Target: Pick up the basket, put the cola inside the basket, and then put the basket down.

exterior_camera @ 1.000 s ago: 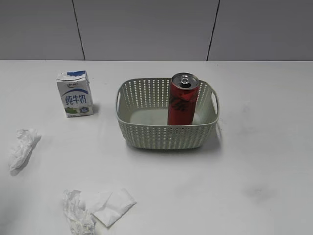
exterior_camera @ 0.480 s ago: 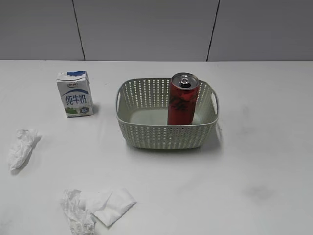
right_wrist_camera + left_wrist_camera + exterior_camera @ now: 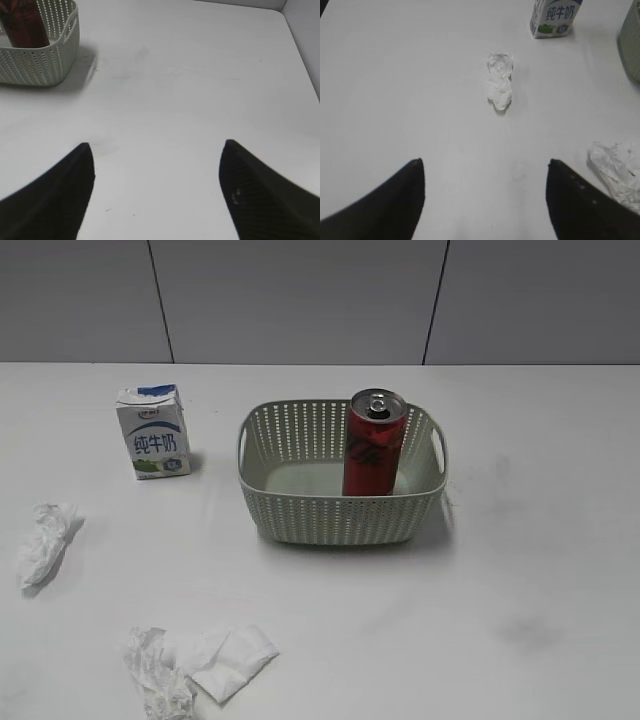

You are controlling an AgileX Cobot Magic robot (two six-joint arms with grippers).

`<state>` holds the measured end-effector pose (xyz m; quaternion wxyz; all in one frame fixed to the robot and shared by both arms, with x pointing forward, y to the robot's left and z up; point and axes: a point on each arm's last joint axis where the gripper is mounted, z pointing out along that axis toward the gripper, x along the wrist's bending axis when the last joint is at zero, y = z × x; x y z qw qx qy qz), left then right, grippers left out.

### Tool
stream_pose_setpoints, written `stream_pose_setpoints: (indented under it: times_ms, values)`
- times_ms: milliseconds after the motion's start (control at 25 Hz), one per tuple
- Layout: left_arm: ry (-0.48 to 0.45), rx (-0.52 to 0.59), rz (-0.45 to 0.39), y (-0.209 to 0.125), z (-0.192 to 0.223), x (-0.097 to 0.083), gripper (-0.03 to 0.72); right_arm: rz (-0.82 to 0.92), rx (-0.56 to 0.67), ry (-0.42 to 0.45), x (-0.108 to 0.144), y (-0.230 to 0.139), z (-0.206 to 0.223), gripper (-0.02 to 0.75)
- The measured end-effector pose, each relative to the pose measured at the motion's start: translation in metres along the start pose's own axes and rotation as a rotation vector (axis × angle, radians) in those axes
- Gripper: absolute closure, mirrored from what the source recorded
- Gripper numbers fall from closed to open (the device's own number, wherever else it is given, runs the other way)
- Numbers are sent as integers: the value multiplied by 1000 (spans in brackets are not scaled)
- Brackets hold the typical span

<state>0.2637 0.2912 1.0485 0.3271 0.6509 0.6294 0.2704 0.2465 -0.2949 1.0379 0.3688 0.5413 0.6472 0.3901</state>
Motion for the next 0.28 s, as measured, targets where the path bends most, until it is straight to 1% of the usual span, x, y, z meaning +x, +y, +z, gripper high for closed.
stream_pose_setpoints:
  times_ms: [280]
  values:
    - [-1,-79,7,-7,-10,-1,120,0,0,0,0,0,0,147]
